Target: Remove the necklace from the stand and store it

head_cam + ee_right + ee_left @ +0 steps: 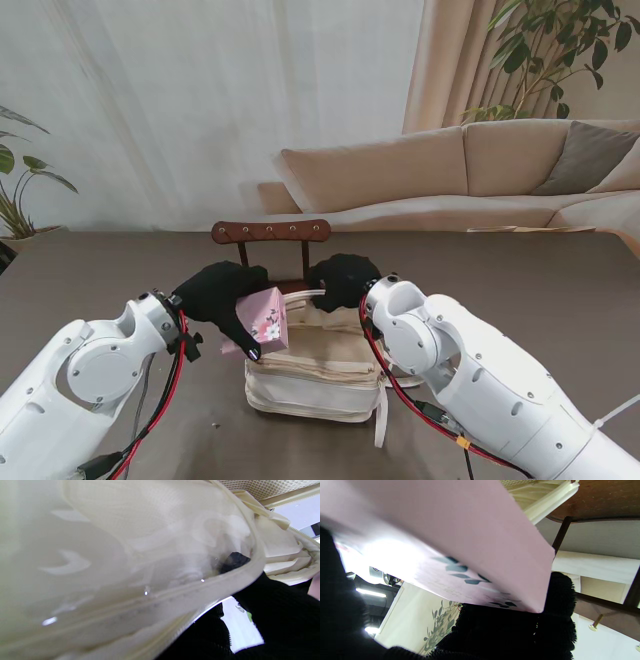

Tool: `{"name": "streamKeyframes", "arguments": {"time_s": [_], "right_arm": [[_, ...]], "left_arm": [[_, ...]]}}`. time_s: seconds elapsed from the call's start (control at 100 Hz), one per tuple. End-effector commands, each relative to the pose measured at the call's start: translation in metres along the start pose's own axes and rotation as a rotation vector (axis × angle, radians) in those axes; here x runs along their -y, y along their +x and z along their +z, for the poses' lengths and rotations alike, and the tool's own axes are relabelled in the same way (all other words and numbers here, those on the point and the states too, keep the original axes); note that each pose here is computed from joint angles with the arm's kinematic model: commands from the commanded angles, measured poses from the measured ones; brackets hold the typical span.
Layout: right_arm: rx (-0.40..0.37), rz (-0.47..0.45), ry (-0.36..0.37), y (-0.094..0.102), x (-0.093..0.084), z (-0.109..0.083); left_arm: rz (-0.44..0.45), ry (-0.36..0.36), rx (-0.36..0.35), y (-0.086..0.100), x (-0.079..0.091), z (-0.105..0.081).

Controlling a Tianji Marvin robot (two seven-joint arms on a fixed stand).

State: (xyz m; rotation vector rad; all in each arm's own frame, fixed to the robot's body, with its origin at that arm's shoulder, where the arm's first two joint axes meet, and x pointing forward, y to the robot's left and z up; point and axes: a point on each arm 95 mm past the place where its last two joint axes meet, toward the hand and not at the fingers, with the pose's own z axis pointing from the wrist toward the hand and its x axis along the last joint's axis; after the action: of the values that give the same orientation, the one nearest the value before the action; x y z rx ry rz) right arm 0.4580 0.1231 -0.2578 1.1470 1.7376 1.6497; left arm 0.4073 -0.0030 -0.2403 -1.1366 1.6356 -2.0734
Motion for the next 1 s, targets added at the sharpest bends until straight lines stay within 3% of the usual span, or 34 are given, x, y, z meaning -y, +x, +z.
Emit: {"name": "streamKeyframes", "arguments": {"time_s": [0.0,0.23,0.61,0.99], "right_arm": [[0.015,0.0,0.001,0.002,0.0,0.001],[0.075,-0.024,-0.04,0.003,-0.001,0.003],[0.098,-0.023,-0.075,0.011,-0.011,-0.002],[0.11,-0.026,-0.006,0.01,-0.002,-0.001]], "left_arm": [[-0.009,-0.016,-0.01,0.002,-0.003,0.004],[-0.032,-0.024,-0.04,0.005,-0.008,0.015],[-0.049,-0.065,-0.074,0.013,-0.018,0.024],[-0.023,-0.052,-0.058,0.021,-0.013,0.013]]}}
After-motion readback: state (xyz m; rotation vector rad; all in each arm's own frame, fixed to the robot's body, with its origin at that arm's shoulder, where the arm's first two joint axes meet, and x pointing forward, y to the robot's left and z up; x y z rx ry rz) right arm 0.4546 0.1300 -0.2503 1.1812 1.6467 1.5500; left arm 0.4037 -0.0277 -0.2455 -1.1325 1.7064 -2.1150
